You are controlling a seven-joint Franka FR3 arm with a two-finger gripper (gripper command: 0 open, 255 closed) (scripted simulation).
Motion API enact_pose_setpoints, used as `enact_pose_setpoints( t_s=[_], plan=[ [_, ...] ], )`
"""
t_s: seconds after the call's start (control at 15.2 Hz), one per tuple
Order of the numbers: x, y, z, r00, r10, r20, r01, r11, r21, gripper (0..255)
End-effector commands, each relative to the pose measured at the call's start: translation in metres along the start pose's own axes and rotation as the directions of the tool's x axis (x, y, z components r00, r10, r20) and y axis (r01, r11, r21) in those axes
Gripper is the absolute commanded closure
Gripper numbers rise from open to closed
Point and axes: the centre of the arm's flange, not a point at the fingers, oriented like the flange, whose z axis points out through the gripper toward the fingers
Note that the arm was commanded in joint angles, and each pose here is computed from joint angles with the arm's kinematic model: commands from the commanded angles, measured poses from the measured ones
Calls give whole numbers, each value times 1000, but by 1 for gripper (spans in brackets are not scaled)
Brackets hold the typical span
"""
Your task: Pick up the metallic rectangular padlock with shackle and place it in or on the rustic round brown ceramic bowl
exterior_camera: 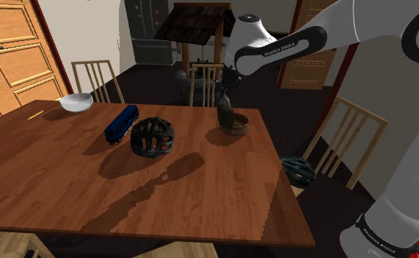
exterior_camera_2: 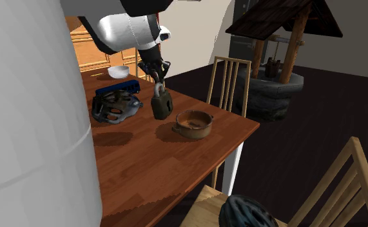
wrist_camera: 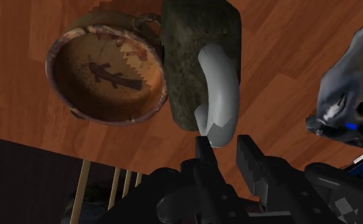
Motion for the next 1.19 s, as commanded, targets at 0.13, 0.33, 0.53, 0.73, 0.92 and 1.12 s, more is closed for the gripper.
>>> enact_pose_setpoints(
  t_s=[0.13,0.33,0.53,0.73,0.92,1.12],
  plan=[
    [32,44,3,1000,-2,-1,2,1000,1,255],
    [56,75,6,1000,-2,-1,2,1000,1,255],
    [80,106,9,1000,-2,-1,2,1000,1,255],
    [102,134,12,1000,-2,-1,2,1000,1,255],
    [95,133,26,1000,-2,-1,2,1000,1,255],
    [89,133,41,1000,-2,-1,2,1000,1,255]
  ],
)
